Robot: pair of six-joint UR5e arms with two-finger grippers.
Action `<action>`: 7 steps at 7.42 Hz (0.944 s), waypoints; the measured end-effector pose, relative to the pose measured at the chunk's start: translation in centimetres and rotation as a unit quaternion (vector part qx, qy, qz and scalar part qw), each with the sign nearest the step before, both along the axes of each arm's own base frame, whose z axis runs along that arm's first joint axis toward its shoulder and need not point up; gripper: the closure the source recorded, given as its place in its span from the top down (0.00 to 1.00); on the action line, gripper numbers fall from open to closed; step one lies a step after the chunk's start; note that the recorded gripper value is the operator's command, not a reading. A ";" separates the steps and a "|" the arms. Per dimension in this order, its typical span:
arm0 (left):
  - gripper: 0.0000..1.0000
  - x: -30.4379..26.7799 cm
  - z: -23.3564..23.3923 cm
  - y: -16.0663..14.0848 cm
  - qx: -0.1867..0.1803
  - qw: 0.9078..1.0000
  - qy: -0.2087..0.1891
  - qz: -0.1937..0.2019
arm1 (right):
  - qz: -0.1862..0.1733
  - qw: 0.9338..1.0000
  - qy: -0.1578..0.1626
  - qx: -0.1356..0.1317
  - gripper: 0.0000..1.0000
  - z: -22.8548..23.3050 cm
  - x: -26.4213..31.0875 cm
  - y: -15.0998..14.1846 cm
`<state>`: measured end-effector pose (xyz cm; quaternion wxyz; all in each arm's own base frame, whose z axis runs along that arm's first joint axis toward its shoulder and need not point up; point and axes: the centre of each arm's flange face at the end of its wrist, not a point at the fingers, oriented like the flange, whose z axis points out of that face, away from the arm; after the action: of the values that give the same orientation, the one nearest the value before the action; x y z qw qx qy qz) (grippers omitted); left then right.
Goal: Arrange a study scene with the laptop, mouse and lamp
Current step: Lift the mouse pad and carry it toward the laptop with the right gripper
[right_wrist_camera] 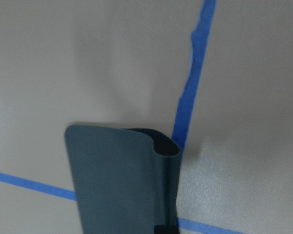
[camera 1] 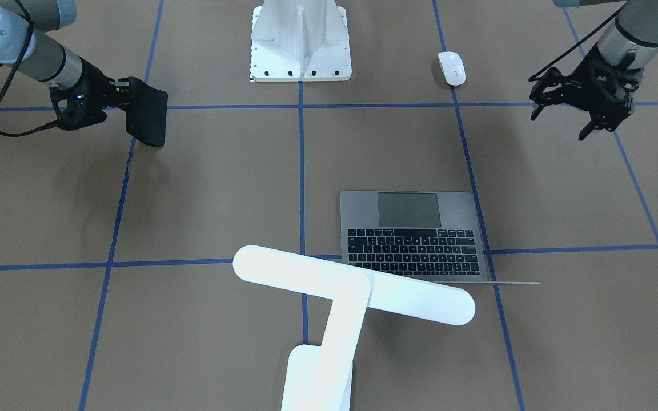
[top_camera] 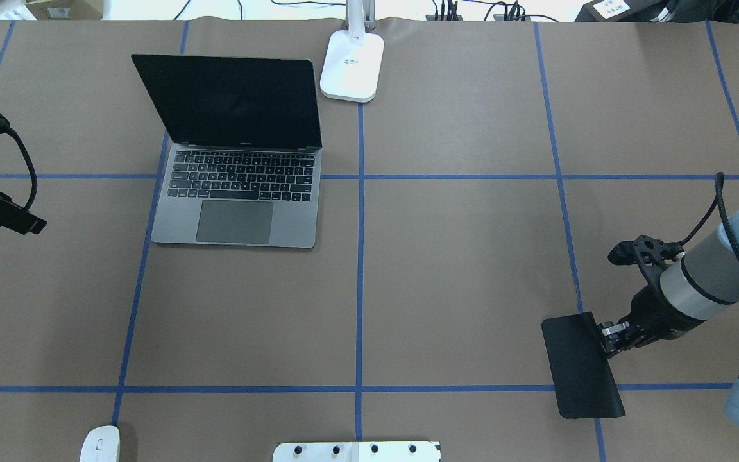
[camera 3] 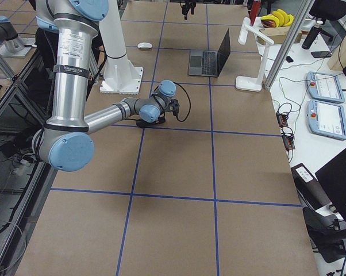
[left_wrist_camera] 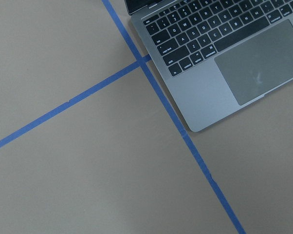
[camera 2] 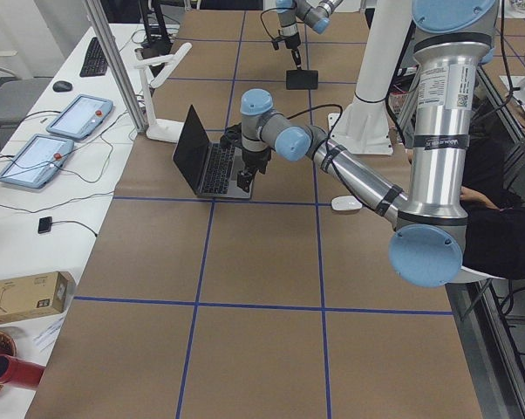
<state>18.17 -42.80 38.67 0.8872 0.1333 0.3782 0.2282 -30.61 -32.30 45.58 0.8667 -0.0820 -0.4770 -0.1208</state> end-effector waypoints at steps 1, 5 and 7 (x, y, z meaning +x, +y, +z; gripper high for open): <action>1.00 -0.4 0.4 0.6 -0.005 1.000 -0.001 -0.001 | 0.011 1.000 -0.008 0.018 0.12 -0.5 1.2 -1.4; 1.00 -1.9 0.8 2.9 -0.081 0.994 0.000 -0.069 | 0.042 0.997 -0.010 0.068 0.12 -5.7 3.3 -8.7; 1.00 -2.4 0.6 4.6 -0.131 0.983 0.020 -0.126 | 0.030 0.996 0.017 0.084 0.11 -11.4 2.8 -14.1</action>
<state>15.79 -38.24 39.25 0.9108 0.0666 0.4029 0.0604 -27.83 -46.44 34.14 0.8819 0.0036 -0.4522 -0.1329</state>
